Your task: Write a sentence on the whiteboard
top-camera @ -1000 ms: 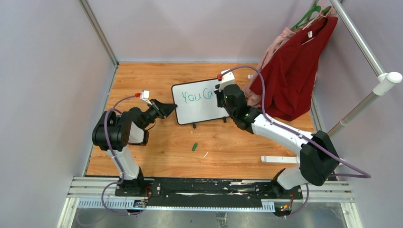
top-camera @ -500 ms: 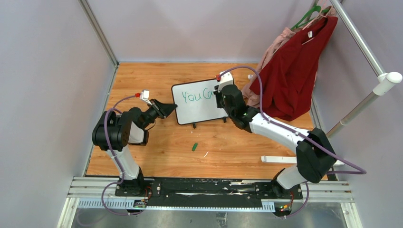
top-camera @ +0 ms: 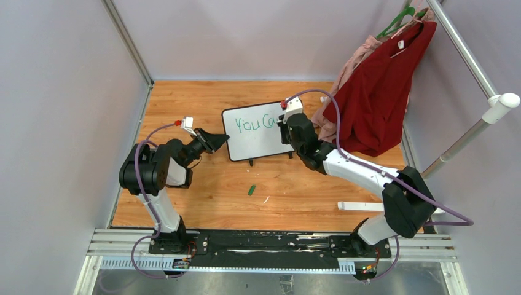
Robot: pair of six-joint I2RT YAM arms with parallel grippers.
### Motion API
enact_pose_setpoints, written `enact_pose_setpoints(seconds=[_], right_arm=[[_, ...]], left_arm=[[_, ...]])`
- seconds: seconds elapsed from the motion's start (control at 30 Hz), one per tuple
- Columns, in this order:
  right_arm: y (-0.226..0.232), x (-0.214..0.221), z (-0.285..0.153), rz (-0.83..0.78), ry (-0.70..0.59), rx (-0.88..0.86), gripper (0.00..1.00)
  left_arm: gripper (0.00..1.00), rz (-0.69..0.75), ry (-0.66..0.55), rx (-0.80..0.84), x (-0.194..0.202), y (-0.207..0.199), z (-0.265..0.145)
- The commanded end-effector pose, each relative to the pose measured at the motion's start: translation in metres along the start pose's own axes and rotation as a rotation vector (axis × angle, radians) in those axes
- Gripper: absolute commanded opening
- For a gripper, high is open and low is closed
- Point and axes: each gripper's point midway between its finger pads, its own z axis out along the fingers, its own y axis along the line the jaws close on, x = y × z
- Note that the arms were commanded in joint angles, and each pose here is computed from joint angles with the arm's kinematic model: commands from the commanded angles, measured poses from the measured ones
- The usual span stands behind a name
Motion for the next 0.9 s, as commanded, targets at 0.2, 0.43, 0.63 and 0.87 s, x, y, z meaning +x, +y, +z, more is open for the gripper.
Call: enact_pose_setpoints(seconds=[0.2,0.43,0.63,0.87], right_arm=[[-0.006,-0.012,-0.001,0.019,-0.022,0.016,0.00],[-0.005,-0.025,0.003,0.010,-0.041,0.017,0.00],[-0.005,-0.033,0.005,0.008,-0.053,0.020,0.00],[-0.012,-0.035,0.009,0.011,-0.052,0.037,0.00]], left_arm=[[0.24,0.063,-0.030,0.062,-0.011,-0.018,0.003],[0.24,0.063,-0.027,0.065,-0.010,-0.020,0.003],[0.24,0.065,-0.028,0.064,-0.010,-0.019,0.003],[0.24,0.064,-0.028,0.066,-0.010,-0.020,0.003]])
